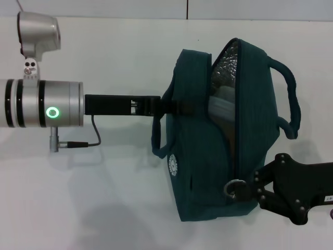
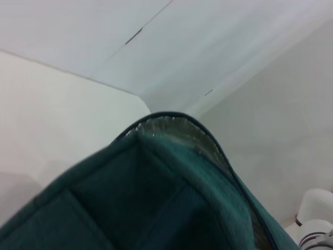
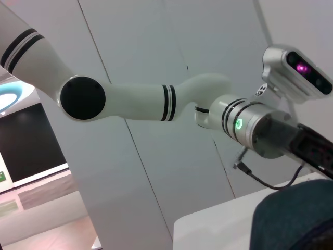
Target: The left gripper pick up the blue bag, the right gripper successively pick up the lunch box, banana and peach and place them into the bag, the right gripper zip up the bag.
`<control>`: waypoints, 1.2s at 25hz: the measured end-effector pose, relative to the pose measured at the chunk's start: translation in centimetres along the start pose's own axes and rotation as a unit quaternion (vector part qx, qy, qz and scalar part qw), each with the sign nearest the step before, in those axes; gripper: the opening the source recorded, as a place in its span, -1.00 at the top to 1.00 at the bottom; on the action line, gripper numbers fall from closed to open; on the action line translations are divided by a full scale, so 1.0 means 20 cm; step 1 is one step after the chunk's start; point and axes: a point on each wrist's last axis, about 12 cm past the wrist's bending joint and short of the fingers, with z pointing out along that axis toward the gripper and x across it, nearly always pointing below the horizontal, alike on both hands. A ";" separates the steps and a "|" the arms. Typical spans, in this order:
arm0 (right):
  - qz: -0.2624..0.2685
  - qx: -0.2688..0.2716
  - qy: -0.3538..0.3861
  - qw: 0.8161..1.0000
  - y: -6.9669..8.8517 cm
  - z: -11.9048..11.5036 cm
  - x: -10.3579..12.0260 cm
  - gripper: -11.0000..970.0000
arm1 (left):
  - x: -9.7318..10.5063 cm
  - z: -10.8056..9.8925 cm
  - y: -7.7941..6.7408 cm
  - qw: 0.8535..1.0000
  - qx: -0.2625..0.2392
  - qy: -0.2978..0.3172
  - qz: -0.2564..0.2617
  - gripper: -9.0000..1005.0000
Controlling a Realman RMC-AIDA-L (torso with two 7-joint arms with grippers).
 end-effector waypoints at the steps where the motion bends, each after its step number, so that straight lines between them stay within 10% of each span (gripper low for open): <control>1: 0.000 0.001 0.000 1.000 0.00 0.00 0.00 0.94 | 0.00 0.00 0.00 1.000 -0.001 -0.001 0.009 0.78; 16: -0.023 0.015 -0.049 0.998 -0.04 0.00 -0.09 0.93 | 0.22 -0.23 -0.01 0.970 0.029 -0.175 0.167 0.22; 18: -0.027 0.017 -0.055 0.998 -0.05 0.01 -0.11 0.93 | 0.28 -0.27 -0.01 0.963 0.023 -0.198 0.183 -0.18; 30: -0.042 0.046 -0.104 0.993 -0.14 0.05 -0.21 0.93 | 0.69 -0.20 0.01 0.950 -0.003 -0.231 0.209 -0.17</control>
